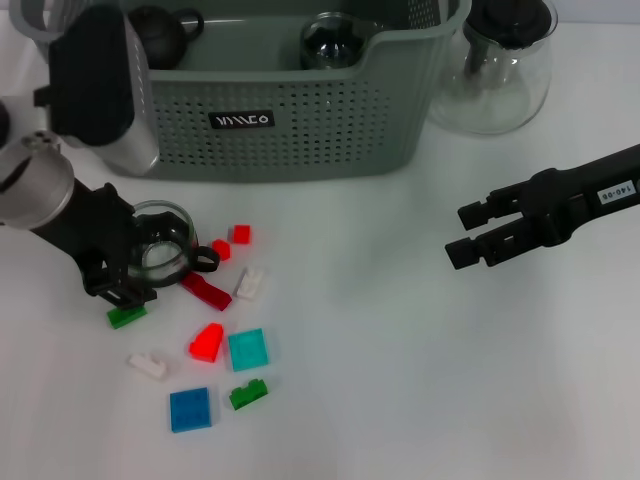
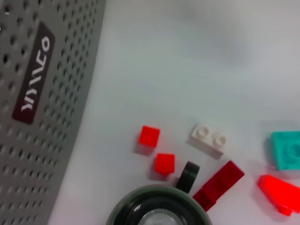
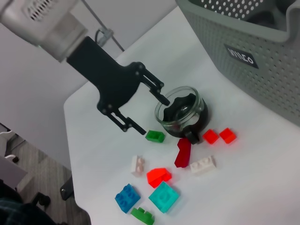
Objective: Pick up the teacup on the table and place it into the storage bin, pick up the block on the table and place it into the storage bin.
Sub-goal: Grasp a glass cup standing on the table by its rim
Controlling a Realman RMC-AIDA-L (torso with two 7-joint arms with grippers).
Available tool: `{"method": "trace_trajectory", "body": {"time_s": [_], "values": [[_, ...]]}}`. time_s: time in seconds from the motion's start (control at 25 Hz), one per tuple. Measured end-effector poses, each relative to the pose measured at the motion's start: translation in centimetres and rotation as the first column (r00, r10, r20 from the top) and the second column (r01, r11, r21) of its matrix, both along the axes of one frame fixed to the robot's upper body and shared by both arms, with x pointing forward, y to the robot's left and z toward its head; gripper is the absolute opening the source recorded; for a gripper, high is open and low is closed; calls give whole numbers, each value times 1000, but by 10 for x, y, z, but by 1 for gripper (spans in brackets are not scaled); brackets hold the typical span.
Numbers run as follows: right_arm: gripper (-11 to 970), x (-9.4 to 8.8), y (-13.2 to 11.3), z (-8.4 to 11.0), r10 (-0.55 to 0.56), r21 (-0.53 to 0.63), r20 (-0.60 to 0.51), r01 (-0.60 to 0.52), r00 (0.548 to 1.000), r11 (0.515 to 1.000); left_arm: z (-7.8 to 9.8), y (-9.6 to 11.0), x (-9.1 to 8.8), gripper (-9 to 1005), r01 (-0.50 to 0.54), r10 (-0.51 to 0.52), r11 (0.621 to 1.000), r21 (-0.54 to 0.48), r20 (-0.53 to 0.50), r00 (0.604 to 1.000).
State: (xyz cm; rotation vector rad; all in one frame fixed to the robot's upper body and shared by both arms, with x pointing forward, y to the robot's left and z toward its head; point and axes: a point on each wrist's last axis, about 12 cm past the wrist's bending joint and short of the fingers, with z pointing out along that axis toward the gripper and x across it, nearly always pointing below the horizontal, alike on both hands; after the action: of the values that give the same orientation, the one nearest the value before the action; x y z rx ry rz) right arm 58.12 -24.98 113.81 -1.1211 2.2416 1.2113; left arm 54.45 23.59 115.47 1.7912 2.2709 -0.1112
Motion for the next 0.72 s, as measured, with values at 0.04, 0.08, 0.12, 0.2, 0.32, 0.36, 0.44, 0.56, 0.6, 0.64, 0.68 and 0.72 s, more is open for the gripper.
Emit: {"method": "trace_trajectory", "body": {"time_s": [0.04, 0.08, 0.12, 0.2, 0.32, 0.36, 0.44, 0.56, 0.6, 0.64, 0.68, 0.72], "values": [[941, 0, 0, 0, -1, 0, -1, 1, 1000, 1000, -2, 0, 1, 688, -1, 1, 1000, 2, 1, 1000], [941, 0, 0, 0, -2, 0, -2, 2, 1000, 1000, -3, -1, 1, 687, -1, 1, 1000, 1, 2, 1000], [941, 0, 0, 0, -2, 1, -2, 2, 1000, 1000, -5, -1, 2, 686, 1, -1, 1000, 1, 3, 1000], [942, 0, 1, 0, -3, 2, -2, 3, 1000, 1000, -7, -4, 3, 684, 4, -4, 1000, 2, 6, 1000], [942, 0, 1, 0, -5, 2, 0, 5, 1000, 1000, -13, -8, 5, 681, 6, -7, 1000, 9, 15, 1000], [942, 0, 1, 0, -6, 2, 0, 6, 1000, 1000, -15, -10, 5, 680, 5, -5, 1000, 11, 18, 1000], [941, 1, 1, 0, -6, 2, 1, 6, 1000, 1000, -18, -12, 6, 677, 0, -1, 1000, 15, 21, 1000], [941, 1, 0, 0, -9, 4, 2, 9, 1000, 1000, -22, -15, 8, 674, -2, 2, 1000, 19, 22, 1000], [941, 1, 0, 0, -9, 5, 2, 9, 1000, 1000, -22, -15, 8, 673, -2, 2, 1000, 19, 22, 1000], [941, 1, 0, 0, -10, 5, 2, 10, 1000, 1000, -23, -17, 9, 672, -9, 9, 1000, 20, 28, 1000], [942, 1, 0, 0, -11, 6, 3, 11, 1000, 1000, -24, -18, 10, 671, -17, 16, 1000, 23, 32, 999], [942, 1, 0, 0, -13, 7, 3, 13, 1000, 1000, -24, -19, 11, 670, -21, 20, 999, 25, 33, 999]]}}
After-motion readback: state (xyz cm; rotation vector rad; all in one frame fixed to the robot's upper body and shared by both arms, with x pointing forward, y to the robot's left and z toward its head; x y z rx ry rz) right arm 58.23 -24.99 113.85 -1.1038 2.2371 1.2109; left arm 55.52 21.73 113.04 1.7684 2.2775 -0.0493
